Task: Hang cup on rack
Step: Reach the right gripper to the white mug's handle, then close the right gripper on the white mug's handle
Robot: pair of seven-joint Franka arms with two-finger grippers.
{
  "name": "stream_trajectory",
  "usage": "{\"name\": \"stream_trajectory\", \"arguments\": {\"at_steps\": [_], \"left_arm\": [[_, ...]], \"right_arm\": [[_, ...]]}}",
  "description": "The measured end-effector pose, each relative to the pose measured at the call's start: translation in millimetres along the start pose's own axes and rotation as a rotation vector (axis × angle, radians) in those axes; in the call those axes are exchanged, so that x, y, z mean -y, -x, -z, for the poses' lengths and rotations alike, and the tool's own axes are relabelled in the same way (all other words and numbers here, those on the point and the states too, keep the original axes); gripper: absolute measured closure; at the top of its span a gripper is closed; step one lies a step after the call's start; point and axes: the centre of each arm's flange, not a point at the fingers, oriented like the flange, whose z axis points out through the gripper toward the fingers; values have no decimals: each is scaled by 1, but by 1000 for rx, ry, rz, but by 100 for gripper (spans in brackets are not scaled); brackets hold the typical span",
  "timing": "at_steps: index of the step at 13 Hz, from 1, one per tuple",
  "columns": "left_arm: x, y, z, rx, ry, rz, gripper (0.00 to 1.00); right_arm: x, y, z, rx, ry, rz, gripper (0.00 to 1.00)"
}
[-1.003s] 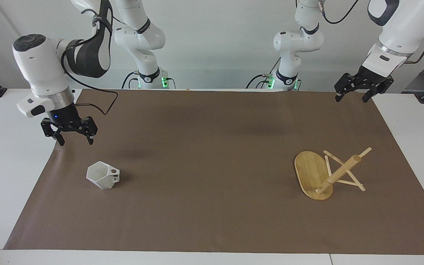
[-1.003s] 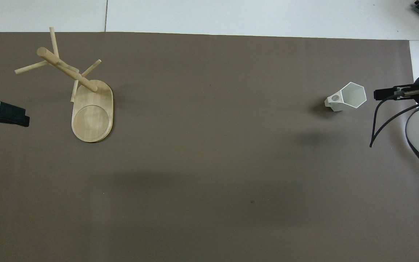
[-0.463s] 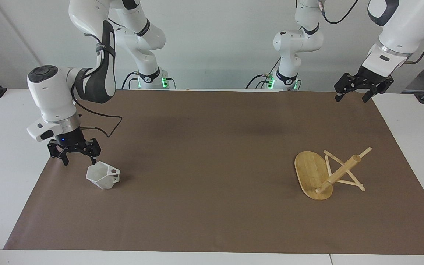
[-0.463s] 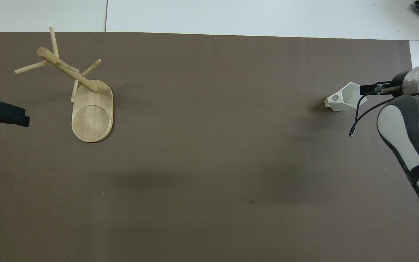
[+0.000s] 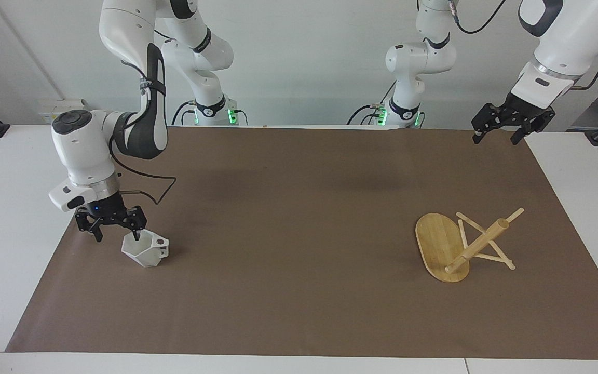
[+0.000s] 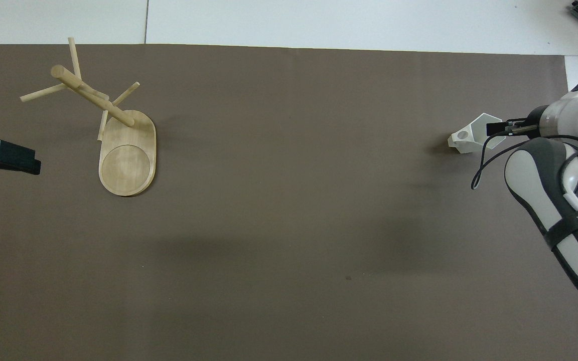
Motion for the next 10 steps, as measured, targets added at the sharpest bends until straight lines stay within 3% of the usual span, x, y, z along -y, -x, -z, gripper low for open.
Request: {"name": "stream_trajectory", "arguments": {"at_steps": [10], "left_arm": [[0,0,0,0,0,0,0]], "right_arm": [[-9,15,-34,24,7,-16,0]]}}
